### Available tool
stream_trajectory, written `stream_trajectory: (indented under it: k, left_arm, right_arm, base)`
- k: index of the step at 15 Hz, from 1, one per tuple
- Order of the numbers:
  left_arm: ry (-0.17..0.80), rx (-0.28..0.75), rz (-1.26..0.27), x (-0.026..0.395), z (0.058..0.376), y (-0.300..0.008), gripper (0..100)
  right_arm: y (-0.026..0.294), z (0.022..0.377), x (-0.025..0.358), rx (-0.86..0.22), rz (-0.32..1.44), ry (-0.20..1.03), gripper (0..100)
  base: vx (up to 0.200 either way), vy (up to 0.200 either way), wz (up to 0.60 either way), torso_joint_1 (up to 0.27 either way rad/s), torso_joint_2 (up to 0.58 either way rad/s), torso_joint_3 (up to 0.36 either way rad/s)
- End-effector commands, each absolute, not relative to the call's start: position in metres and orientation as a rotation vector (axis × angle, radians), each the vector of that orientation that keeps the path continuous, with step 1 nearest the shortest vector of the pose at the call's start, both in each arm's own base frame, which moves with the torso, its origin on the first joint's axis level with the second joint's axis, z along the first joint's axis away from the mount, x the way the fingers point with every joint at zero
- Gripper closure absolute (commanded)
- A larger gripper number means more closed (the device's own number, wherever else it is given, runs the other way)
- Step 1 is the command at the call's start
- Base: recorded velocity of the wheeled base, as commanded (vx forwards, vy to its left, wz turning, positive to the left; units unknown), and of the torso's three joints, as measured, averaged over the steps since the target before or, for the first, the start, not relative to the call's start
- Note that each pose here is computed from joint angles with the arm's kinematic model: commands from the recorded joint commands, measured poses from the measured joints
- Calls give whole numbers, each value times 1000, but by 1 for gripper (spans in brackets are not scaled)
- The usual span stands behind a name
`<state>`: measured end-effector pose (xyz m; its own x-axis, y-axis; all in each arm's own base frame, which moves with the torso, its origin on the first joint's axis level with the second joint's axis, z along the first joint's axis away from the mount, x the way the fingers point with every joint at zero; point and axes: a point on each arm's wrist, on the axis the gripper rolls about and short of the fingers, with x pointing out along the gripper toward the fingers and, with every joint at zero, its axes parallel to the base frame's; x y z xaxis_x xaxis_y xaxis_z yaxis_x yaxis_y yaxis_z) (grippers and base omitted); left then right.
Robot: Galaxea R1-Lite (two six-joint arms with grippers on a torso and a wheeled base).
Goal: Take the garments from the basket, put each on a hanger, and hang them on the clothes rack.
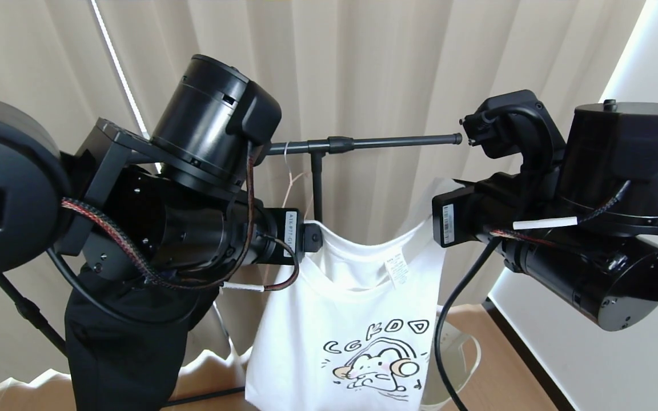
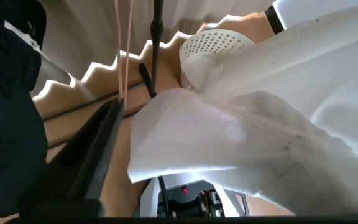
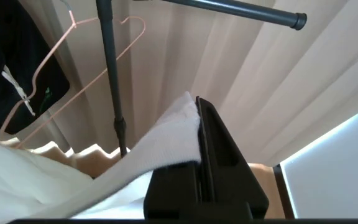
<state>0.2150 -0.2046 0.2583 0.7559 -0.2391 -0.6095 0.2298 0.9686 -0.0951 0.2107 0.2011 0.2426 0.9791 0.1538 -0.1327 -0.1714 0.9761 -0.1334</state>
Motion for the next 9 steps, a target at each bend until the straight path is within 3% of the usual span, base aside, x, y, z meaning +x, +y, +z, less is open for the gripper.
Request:
stream_trajectory:
  k: [1, 4, 6, 9]
  left_arm:
    - [668, -14, -257, 213, 258, -203, 0]
    - [674, 6, -310, 199, 262, -192, 0]
    - [728, -44, -494, 183, 268, -178, 0]
    - [735, -72, -533, 180, 271, -171, 0]
  right_arm:
    - [196, 243, 215, -145, 143, 120, 100]
    - [190, 237, 229, -161, 99, 141, 100]
    - [188, 222, 247, -183, 56, 177, 100]
    - [188, 217, 251, -193, 50, 189, 100]
  base:
    - [0, 0, 0, 0, 0, 0]
    - [0, 0, 0, 0, 0, 0]
    - [0, 0, 0, 0, 0, 0]
    - [0, 0, 0, 0, 0, 0]
